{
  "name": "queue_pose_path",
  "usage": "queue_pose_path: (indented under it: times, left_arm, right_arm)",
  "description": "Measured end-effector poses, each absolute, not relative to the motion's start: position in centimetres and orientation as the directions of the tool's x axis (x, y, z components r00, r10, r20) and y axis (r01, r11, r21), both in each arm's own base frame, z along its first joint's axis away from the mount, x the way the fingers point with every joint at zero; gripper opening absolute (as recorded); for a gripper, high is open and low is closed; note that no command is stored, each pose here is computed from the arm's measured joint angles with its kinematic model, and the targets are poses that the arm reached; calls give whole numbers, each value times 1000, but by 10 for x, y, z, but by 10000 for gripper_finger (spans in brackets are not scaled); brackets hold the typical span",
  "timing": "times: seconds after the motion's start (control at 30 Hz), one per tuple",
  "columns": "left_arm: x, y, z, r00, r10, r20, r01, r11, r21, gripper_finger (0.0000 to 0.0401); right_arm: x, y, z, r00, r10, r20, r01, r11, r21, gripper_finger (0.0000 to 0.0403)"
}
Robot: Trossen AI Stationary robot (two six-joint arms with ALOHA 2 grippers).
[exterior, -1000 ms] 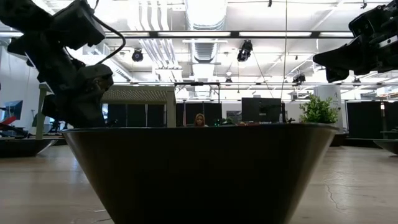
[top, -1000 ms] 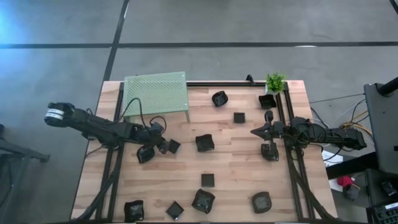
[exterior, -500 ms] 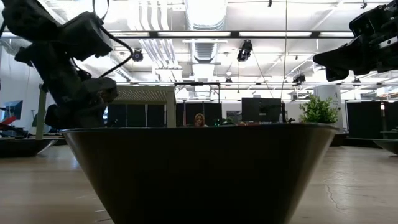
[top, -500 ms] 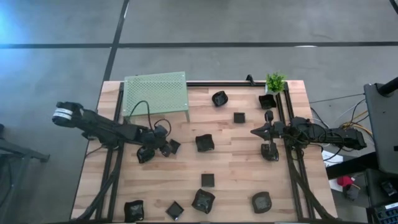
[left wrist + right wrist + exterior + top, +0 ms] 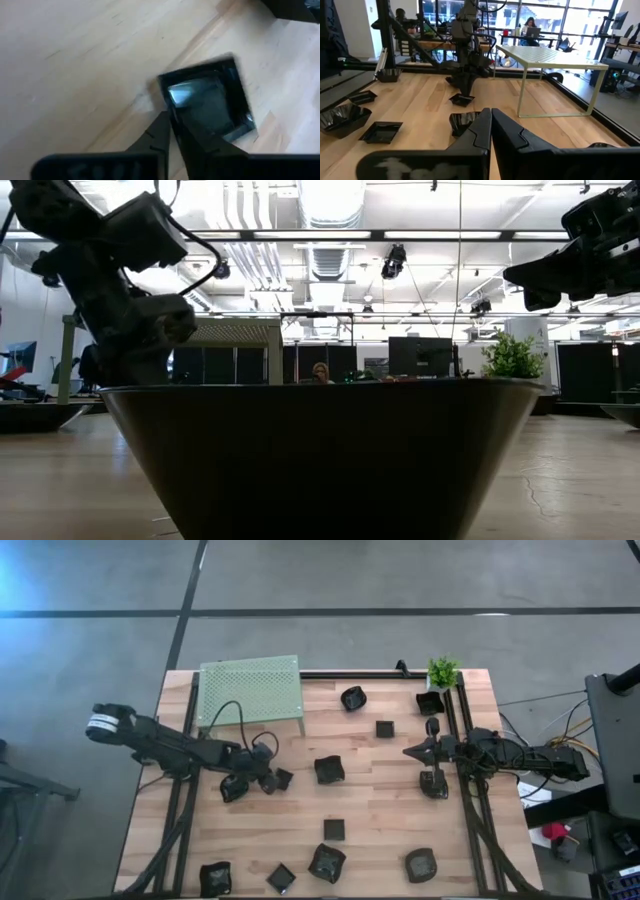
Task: Pick & Place Mini shaped plates
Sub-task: Put the black square shaped plate on the shelf
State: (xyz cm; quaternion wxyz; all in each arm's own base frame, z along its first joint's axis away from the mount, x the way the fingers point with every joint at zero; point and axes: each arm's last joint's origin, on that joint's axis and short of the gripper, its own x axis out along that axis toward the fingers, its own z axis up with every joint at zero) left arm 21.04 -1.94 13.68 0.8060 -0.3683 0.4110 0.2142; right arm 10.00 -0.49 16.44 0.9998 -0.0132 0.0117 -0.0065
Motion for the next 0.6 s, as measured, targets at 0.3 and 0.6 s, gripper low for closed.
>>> queue_pose_path:
  times: [0.3, 0.6]
  left_arm:
    - [211, -20, 138, 577, 20, -817, -640, 633, -437, 2]
    - [217, -21, 145, 592, 14, -806, -634, 626, -455, 0]
  right_arm:
    - [100, -5, 165, 1000, -13, -23, 12, 1000, -25, 8]
    - [100, -5, 164, 1000, -13, -23, 12, 1000, -25, 8]
